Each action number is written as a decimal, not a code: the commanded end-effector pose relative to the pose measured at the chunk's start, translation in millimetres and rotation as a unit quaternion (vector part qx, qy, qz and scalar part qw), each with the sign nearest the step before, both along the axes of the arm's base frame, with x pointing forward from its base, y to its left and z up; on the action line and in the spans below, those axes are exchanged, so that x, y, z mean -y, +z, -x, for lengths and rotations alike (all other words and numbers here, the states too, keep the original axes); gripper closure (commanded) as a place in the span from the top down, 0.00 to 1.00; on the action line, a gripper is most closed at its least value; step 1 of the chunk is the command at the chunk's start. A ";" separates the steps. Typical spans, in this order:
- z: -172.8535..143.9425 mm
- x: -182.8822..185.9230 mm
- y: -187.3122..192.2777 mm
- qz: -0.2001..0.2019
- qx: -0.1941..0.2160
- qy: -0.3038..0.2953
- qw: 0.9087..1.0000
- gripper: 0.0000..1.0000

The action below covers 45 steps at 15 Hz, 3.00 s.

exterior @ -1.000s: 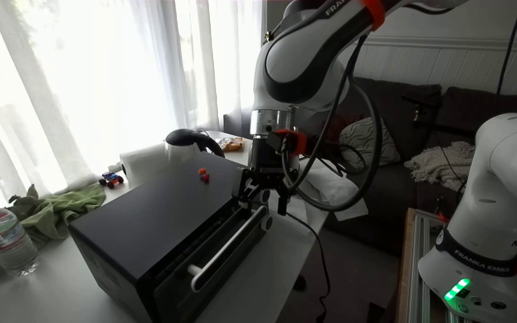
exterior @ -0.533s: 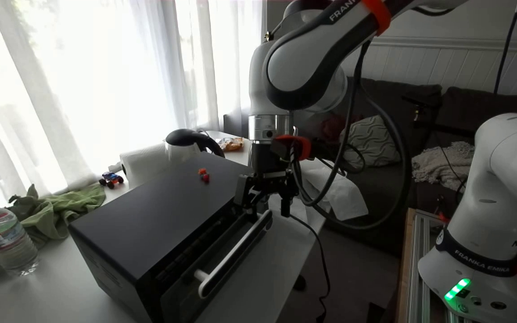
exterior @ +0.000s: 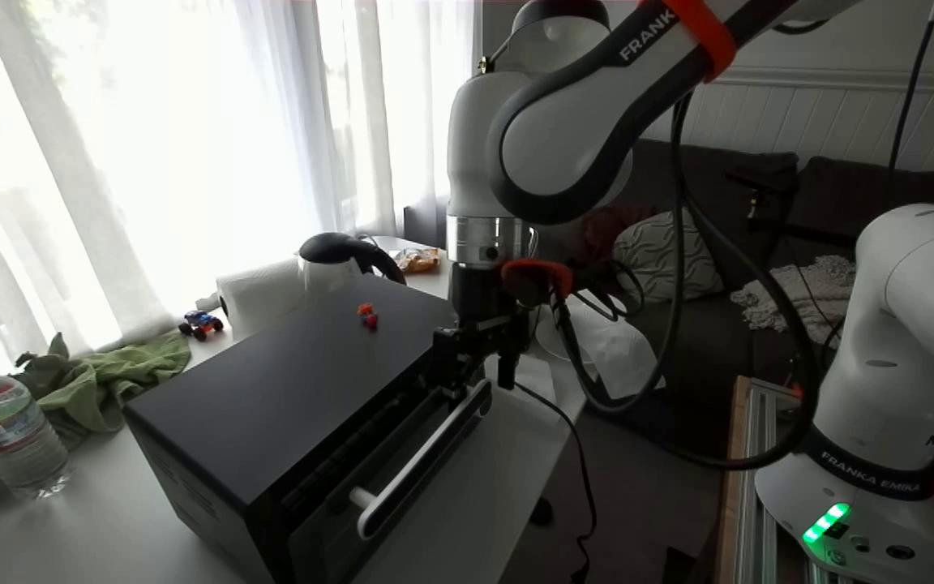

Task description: Open the toaster oven.

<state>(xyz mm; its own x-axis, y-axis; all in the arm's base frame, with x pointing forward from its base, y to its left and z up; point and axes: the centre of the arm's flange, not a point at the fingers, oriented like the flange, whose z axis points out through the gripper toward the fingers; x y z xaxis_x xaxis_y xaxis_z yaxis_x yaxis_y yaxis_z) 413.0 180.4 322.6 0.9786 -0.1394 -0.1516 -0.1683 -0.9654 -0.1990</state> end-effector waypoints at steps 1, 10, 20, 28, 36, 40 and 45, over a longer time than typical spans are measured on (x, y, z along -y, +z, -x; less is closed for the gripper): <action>10.2 3.2 -2.4 -0.030 0.021 -0.023 0.999 1.00; 12.9 8.5 8.6 -0.127 0.029 -0.013 0.991 1.00; 33.2 10.1 -4.8 -0.064 -0.033 0.059 0.996 1.00; 42.0 -4.7 6.4 -0.067 0.030 0.093 0.993 1.00; 48.3 -6.7 15.7 -0.099 0.109 0.097 0.984 1.00; 47.7 -8.4 15.8 -0.137 0.099 0.071 0.983 1.00; 45.4 -6.7 4.5 -0.128 0.054 0.048 0.989 1.00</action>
<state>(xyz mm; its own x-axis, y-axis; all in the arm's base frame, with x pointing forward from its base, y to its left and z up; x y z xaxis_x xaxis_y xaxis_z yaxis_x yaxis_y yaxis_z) 372.2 191.4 334.1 1.0000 -0.0034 0.0011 -0.0025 -0.8879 -0.4601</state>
